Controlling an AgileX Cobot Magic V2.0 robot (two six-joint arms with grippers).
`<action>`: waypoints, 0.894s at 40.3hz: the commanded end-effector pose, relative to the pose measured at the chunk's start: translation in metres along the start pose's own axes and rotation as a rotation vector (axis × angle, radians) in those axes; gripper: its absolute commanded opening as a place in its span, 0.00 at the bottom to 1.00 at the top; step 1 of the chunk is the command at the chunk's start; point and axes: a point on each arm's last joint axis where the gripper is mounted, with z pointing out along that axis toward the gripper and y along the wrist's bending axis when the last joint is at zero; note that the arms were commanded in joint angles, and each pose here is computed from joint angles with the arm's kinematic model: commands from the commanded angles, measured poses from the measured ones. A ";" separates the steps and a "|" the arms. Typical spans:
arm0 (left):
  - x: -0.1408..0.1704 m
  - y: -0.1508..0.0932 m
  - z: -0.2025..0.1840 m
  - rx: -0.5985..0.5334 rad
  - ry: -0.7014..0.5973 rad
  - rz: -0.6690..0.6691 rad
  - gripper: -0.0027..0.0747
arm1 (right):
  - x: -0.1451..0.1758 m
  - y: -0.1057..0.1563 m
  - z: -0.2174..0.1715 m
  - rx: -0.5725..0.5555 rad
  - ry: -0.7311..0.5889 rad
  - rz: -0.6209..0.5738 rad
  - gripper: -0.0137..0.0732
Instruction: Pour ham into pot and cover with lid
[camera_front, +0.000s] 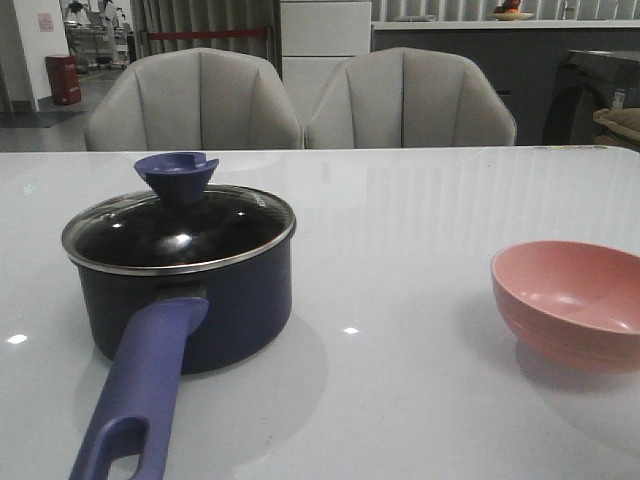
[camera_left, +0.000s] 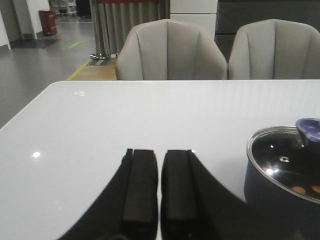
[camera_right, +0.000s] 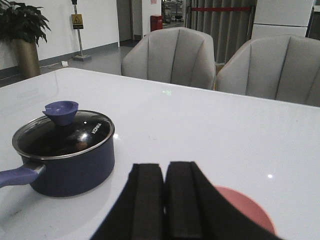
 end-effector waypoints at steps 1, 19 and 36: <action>-0.006 0.001 0.003 -0.015 -0.161 -0.027 0.19 | -0.015 -0.002 -0.001 0.020 -0.087 -0.002 0.31; 0.047 0.003 0.016 -0.009 -0.091 -0.109 0.19 | -0.015 -0.002 -0.001 0.020 -0.085 -0.002 0.31; 0.045 -0.001 0.016 0.067 -0.113 -0.092 0.19 | -0.015 -0.001 -0.001 0.020 -0.084 -0.002 0.31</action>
